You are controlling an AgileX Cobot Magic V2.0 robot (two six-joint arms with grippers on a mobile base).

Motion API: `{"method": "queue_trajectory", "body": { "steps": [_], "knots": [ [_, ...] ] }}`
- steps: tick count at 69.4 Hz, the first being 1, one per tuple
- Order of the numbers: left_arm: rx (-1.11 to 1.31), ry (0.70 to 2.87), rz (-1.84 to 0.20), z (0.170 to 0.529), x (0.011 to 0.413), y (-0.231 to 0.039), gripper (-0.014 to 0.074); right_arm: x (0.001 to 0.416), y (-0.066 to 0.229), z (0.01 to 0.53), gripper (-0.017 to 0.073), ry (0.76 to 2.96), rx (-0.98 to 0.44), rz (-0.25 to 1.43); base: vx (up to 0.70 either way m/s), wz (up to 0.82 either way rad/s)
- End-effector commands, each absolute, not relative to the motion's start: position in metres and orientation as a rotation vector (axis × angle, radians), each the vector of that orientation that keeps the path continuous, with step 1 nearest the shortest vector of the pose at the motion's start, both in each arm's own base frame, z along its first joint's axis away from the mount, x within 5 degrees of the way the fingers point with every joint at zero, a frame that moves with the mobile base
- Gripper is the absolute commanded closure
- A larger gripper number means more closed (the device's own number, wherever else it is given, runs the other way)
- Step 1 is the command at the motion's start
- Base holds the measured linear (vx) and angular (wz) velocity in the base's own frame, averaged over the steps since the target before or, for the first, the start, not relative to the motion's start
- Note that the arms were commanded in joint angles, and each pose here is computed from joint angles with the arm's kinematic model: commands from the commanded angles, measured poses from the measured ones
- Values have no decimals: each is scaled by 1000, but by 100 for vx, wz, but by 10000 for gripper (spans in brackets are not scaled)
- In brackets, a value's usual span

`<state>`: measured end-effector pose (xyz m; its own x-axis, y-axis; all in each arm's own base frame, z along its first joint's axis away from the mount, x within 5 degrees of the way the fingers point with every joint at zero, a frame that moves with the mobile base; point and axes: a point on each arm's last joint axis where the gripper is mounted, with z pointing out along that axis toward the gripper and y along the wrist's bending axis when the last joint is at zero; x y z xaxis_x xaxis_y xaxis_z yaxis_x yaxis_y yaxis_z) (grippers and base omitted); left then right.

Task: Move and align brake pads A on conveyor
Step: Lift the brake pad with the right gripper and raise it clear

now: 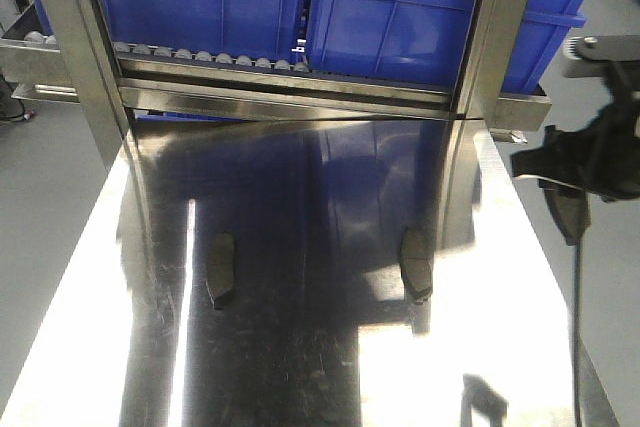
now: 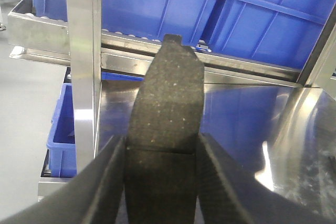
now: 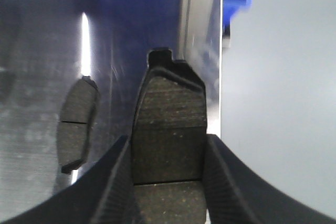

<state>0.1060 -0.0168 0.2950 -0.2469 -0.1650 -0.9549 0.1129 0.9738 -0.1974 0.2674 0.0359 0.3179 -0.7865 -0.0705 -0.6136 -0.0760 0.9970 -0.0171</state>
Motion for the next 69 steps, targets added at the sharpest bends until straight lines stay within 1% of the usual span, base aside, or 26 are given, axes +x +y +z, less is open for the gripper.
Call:
{"method": "queue_trajectory", "body": {
  "steps": [1,22,32,43,53,69],
  "knots": [
    [-46,1673,-278,314,107,-17,600,239,32,349,561,2228,-120,28,0,0],
    [-46,1673,-278,314,107,-17,600,159,21,354,561,1902,-159,43,0,0],
    [-46,1673,-278,314,107,-17,600,120,16,358,561,1709,-146,62,0,0],
    [-46,1673,-278,314,107,-17,600,85,12,354,561,1570,-123,93,0,0],
    [-46,1673,-278,314,107,-17,600,72,10,348,561,1537,-119,95,0,0],
    [-46,1673,-278,314,107,-17,600,72,9,347,561,1541,-121,89,0,0]
  ]
}}
